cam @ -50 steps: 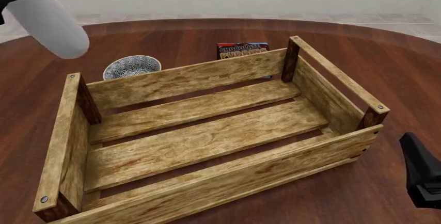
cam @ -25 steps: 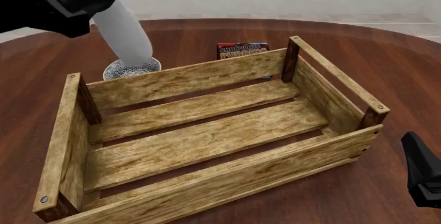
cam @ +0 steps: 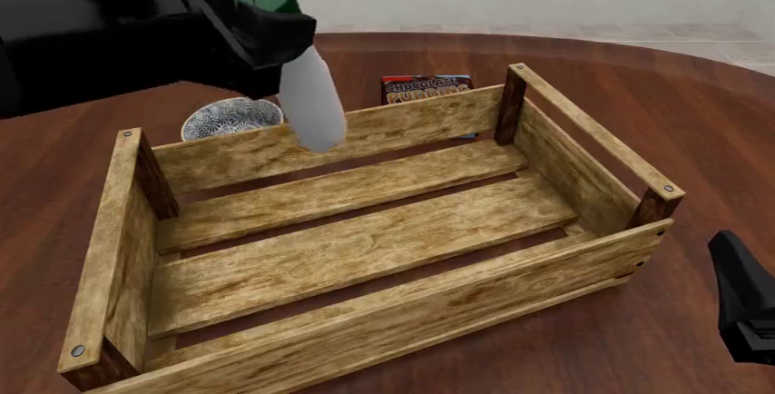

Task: Pick up the salad dressing and put it in the tray.

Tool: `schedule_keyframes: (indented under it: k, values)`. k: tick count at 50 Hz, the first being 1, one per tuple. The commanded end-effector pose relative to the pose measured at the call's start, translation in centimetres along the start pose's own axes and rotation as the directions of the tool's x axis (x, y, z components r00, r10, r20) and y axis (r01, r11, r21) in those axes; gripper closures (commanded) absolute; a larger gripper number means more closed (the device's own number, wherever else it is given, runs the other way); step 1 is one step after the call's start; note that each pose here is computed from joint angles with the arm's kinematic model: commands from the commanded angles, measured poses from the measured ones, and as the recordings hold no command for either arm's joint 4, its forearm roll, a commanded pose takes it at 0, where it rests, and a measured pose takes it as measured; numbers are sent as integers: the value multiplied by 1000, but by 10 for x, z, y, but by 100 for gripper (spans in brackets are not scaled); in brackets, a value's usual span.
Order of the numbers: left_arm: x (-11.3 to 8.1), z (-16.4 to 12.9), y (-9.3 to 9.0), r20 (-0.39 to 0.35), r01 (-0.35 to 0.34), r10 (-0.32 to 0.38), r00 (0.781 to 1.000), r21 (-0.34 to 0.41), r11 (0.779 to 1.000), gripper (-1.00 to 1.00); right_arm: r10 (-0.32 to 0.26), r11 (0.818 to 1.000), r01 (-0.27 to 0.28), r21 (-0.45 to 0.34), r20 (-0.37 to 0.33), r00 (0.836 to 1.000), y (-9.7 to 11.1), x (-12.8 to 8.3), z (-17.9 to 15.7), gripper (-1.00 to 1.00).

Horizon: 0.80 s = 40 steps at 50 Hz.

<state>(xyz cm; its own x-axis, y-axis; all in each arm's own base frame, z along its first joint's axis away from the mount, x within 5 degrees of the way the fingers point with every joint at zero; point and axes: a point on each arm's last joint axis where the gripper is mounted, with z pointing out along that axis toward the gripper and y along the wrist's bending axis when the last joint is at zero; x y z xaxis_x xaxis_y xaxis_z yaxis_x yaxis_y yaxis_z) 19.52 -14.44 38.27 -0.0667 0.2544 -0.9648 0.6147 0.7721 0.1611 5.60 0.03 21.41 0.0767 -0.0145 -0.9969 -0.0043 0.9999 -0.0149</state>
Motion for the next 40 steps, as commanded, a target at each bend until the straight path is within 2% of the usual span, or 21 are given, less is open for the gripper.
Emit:
schedule_keyframes:
  k: [1,19,40]
  values:
    - [5,24,-13,-21,-4,5,1000,46,999,100,0,1000,0,2,1,1000,0,0,0,-100]
    - [24,52,-20,-88,-3,9,996,69,998,100,5,1000,-5,1,0,1000,0,0,0,-100]
    - [47,74,-21,-158,8,3,987,67,998,100,8,1000,-8,1,-1,1000,0,1,0,-100]
